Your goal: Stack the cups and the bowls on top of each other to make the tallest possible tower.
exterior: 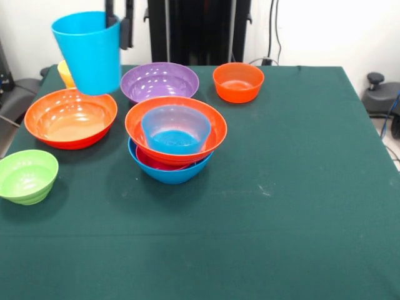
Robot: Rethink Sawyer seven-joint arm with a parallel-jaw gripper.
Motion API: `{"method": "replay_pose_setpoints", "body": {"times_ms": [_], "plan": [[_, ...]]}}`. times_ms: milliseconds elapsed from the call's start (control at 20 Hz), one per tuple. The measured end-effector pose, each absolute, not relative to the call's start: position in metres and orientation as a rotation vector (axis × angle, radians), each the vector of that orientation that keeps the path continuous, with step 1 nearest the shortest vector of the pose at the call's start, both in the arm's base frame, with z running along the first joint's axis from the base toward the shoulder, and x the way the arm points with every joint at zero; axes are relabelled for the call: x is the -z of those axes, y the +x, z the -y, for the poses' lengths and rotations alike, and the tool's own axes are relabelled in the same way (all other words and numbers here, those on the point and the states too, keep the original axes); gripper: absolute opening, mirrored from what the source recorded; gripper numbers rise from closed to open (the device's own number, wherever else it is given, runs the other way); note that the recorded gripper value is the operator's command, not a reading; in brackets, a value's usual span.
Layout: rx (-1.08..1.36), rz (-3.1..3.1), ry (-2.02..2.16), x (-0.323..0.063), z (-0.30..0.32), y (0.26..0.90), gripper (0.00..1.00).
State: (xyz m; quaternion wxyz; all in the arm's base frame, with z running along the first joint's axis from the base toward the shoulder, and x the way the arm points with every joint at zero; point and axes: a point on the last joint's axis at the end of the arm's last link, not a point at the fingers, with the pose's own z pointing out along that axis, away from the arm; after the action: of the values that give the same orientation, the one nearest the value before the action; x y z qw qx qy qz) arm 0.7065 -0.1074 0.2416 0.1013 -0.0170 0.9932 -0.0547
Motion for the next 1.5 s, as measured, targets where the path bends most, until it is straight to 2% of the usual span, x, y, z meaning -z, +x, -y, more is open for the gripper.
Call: {"method": "replay_pose_setpoints", "body": {"times_ms": [300, 700, 1100, 1500], "plan": [[0.163, -2.934, 0.030, -0.253, 0.137, 0.692, 0.00], [0.145, -2.966, 0.165, -0.264, 0.164, 0.624, 0.00], [0.143, -2.995, 0.189, -0.264, 0.158, 0.584, 0.00], [0.156, -2.967, 0.120, -0.259, 0.123, 0.565, 0.00]]}}
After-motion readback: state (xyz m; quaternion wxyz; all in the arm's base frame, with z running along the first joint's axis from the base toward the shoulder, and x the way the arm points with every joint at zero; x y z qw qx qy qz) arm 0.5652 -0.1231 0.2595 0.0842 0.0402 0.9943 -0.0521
